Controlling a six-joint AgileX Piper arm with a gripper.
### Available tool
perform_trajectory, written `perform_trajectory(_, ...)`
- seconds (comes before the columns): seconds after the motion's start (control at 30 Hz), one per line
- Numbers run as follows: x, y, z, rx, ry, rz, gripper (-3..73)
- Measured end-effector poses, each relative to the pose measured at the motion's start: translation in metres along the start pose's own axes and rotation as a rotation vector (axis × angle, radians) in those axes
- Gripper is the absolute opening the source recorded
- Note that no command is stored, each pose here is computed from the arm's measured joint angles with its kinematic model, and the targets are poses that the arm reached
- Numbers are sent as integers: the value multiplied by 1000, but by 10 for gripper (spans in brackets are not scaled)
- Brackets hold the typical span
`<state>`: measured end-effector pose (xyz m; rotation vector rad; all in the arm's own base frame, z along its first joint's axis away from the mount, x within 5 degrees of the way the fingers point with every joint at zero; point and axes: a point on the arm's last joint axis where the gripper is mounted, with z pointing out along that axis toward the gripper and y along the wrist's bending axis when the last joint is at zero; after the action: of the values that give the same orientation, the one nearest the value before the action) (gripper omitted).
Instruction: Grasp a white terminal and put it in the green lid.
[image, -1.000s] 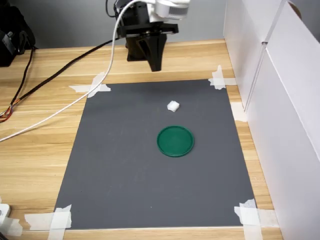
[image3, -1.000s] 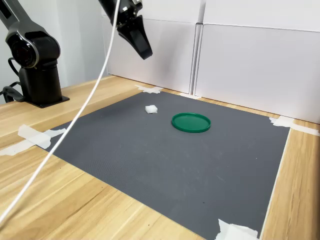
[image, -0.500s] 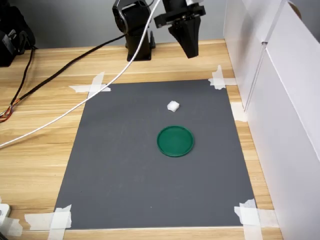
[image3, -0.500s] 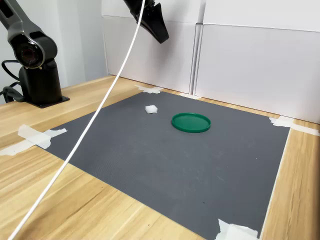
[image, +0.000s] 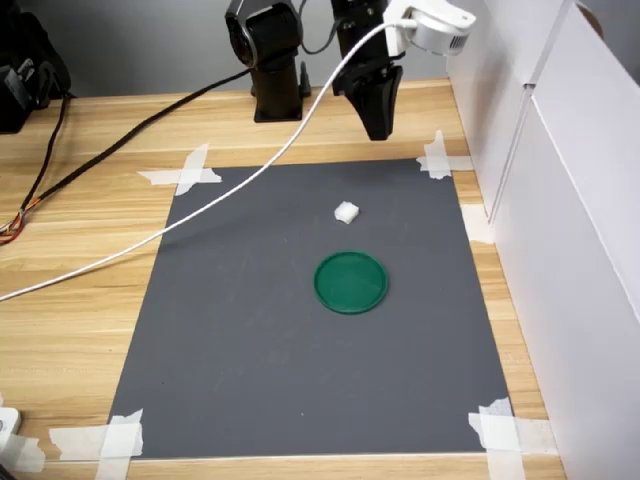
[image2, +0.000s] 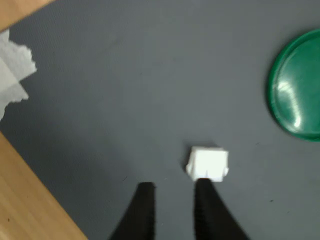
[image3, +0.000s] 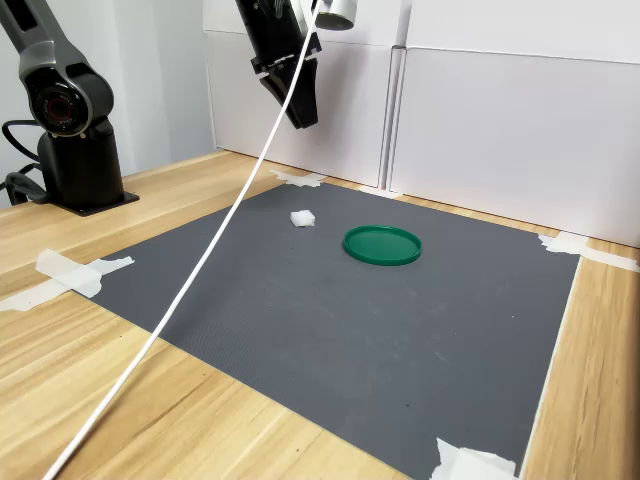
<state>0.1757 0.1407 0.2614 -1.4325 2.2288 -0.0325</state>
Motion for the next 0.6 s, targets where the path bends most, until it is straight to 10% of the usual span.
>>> perform_trajectory(0.3, 2, -1, 9, 1, 75, -13, 639)
perform_trajectory(0.6, 13, -31, 2, 49, 122, 64, 678)
